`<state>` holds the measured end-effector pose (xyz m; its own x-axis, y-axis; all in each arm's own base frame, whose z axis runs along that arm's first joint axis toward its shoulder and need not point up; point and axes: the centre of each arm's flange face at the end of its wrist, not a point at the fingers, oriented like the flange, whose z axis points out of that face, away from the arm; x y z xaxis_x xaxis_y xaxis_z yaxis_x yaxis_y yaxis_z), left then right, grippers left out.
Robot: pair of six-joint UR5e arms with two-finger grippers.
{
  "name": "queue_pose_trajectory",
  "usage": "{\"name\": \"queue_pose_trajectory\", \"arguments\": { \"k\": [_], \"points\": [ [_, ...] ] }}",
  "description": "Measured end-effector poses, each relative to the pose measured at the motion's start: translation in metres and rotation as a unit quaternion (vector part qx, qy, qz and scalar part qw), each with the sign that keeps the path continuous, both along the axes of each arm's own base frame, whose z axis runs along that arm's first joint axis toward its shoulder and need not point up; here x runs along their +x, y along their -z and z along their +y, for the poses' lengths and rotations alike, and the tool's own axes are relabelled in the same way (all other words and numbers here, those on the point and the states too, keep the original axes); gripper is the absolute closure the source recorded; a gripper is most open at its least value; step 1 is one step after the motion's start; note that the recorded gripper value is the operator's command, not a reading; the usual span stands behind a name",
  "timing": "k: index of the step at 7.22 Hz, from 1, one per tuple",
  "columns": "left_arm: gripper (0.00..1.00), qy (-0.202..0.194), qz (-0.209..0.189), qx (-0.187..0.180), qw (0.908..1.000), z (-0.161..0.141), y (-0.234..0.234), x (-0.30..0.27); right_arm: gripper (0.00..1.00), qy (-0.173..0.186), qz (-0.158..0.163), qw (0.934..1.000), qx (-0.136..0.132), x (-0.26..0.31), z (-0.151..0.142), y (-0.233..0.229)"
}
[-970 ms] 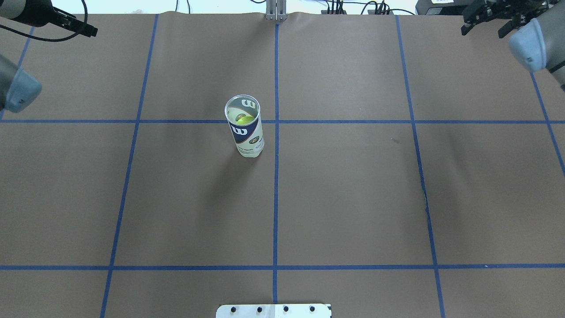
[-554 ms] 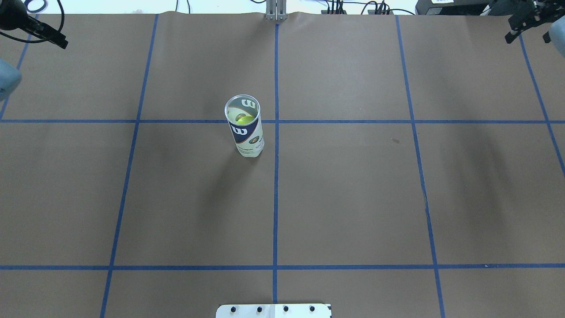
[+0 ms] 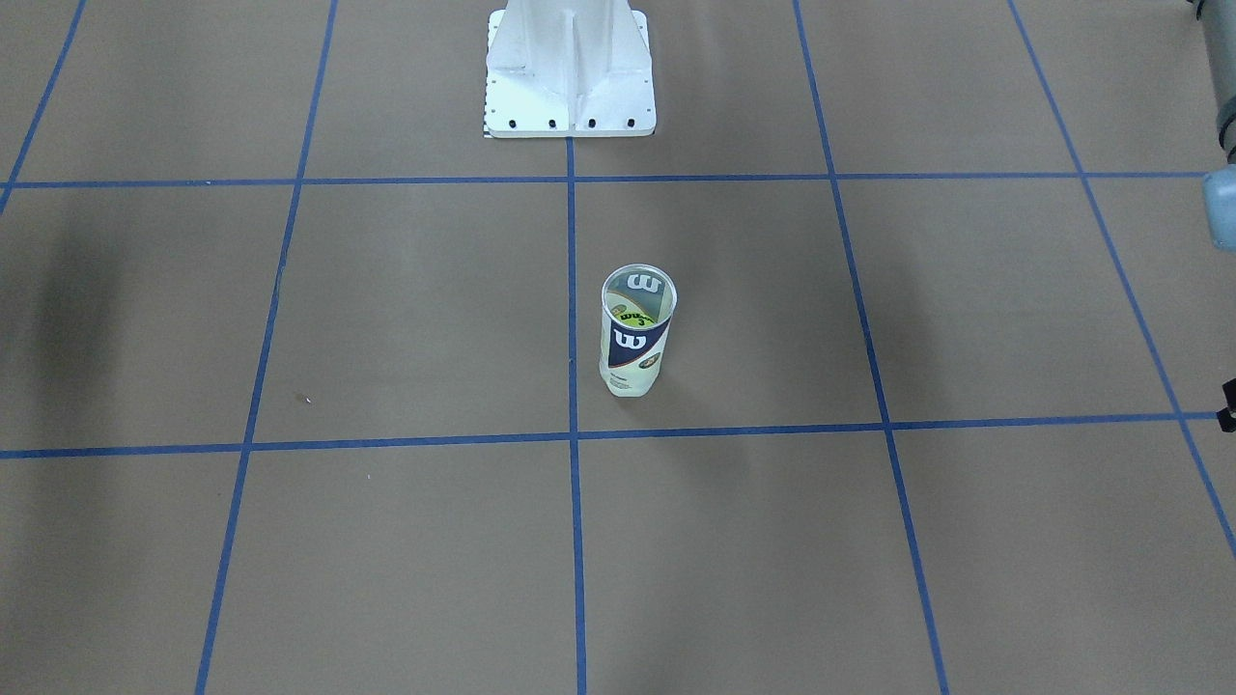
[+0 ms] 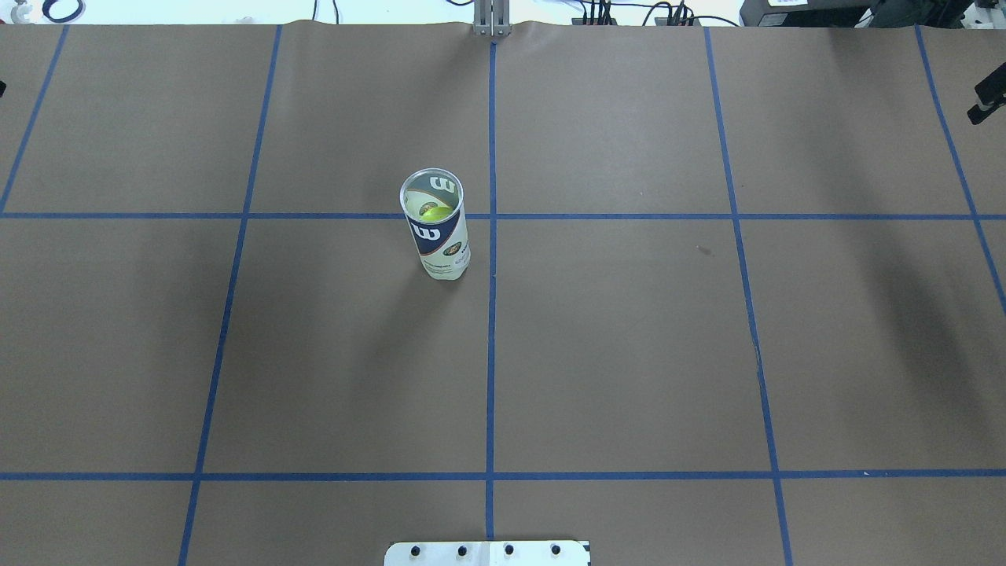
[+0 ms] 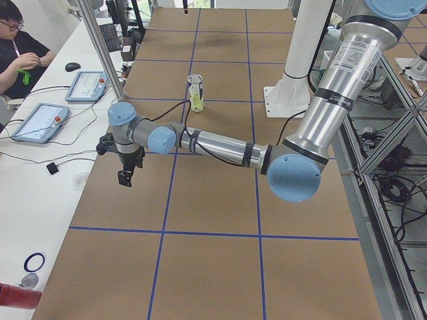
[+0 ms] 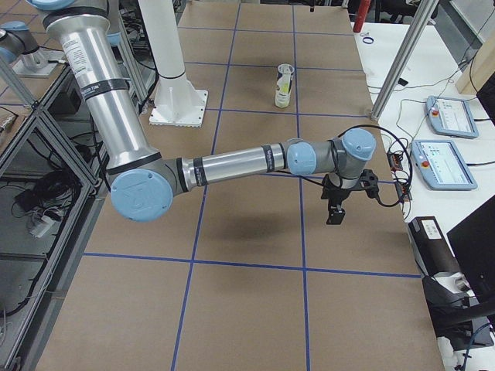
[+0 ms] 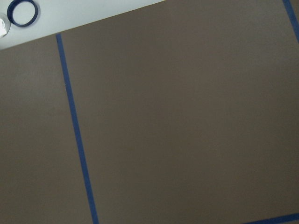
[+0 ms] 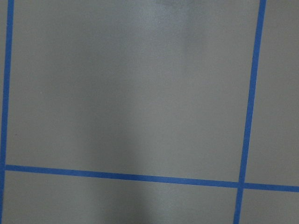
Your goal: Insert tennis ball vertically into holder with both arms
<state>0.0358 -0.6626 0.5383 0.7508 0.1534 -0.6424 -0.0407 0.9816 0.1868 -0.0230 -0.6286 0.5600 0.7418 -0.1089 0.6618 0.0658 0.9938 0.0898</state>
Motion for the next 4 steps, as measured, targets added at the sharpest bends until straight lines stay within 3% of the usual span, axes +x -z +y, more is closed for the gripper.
{"name": "queue_pose_trajectory", "arguments": {
  "k": [1,3,4],
  "points": [
    [0.0,0.006,0.007,-0.019,0.9998,0.014,-0.02,-0.022,0.01,-0.011,0.0,0.9999,0.011,0.013,0.027,-0.038],
    [0.0,-0.014,0.019,-0.018,0.9996,0.048,-0.054,-0.05,0.01,-0.03,-0.031,0.9989,-0.02,0.037,0.079,-0.088],
    [0.0,-0.017,0.021,-0.015,0.9995,0.064,-0.059,-0.059,0.01,-0.04,-0.038,0.9977,-0.041,0.048,0.094,-0.091]
  ]
}}
